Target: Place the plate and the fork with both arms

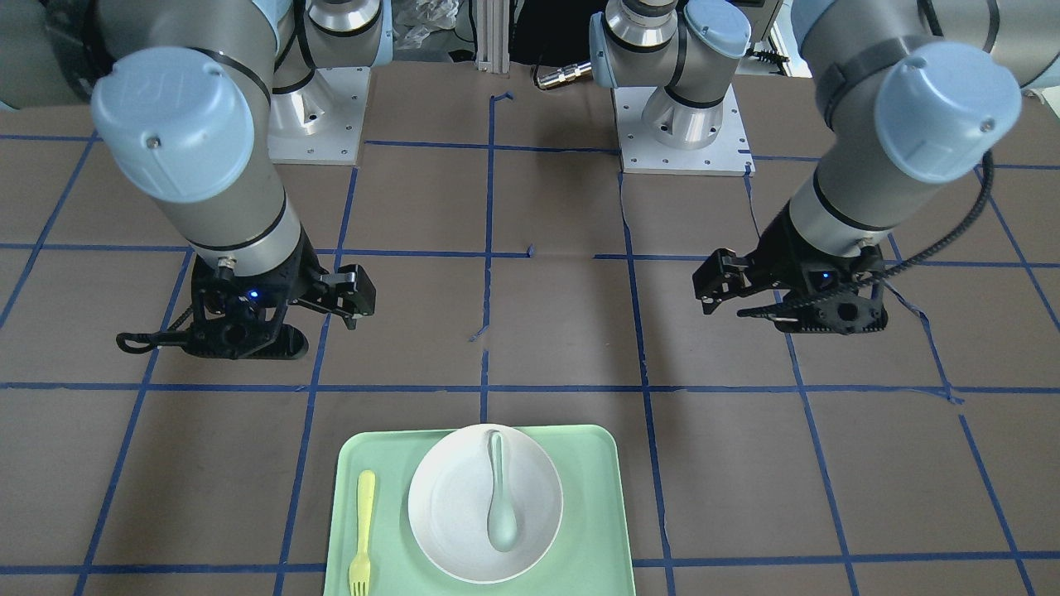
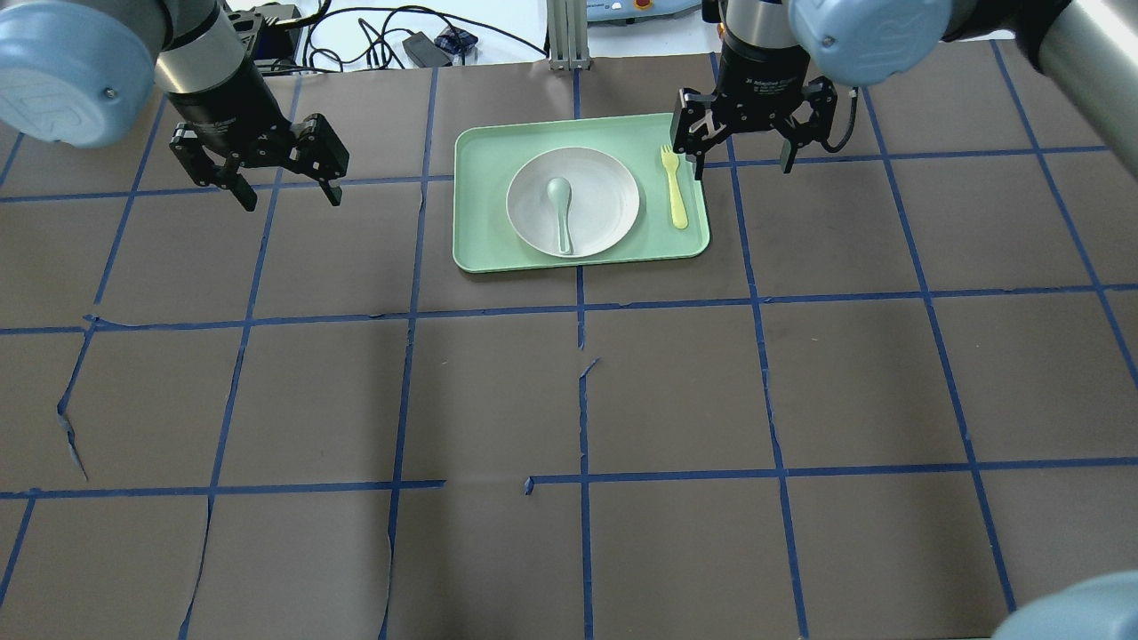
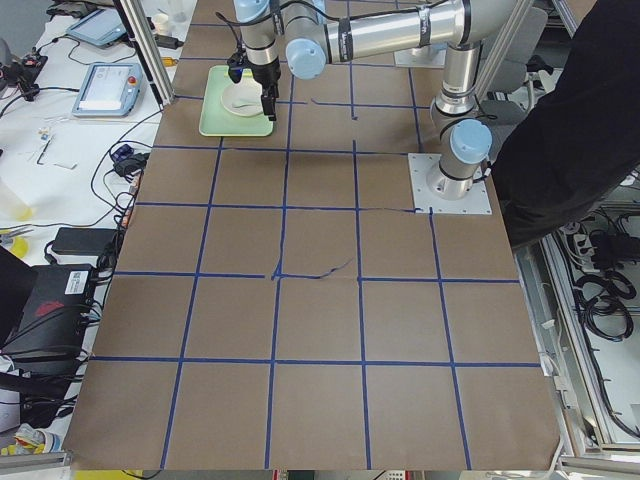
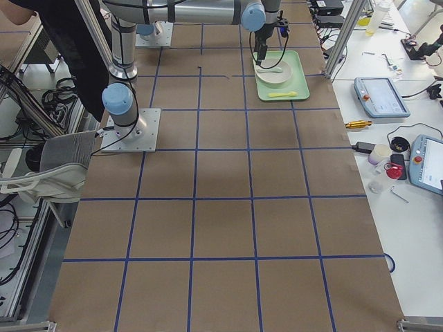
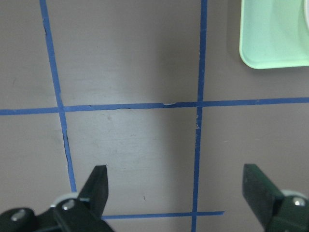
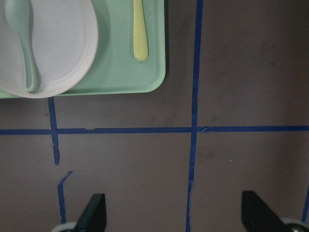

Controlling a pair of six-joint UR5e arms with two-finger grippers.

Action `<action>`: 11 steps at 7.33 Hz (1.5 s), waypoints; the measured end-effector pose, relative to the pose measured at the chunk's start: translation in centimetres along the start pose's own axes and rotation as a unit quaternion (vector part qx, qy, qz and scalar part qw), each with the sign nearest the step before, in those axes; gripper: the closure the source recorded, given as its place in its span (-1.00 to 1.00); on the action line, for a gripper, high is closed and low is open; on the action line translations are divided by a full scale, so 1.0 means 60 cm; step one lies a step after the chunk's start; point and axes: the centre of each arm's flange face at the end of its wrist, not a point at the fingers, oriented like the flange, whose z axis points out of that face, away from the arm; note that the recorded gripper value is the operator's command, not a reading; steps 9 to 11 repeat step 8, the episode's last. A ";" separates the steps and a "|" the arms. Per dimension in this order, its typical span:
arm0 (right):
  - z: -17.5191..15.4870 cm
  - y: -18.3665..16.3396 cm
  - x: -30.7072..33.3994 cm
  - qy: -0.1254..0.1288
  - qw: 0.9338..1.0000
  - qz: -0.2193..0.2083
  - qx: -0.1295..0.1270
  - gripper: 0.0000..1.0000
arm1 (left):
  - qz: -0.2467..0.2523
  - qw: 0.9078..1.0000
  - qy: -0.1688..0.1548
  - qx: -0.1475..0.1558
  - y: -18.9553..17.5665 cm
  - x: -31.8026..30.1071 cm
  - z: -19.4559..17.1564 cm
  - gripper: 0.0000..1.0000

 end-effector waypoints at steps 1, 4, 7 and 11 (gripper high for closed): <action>-0.023 0.021 0.004 0.000 1.000 0.000 -0.001 -1.00 | -0.007 1.000 -0.004 -0.005 0.025 0.035 -0.014 -1.00; -0.049 0.056 0.012 -0.005 1.000 0.001 -0.005 -1.00 | -0.010 1.000 -0.006 -0.021 0.078 0.085 -0.046 -1.00; -0.065 0.072 0.008 -0.017 1.000 -0.001 0.000 -1.00 | -0.007 0.999 -0.004 -0.037 0.097 0.094 -0.062 -1.00; -0.071 0.078 0.006 -0.020 1.000 -0.002 0.003 -1.00 | -0.007 0.999 -0.004 -0.041 0.097 0.094 -0.058 -1.00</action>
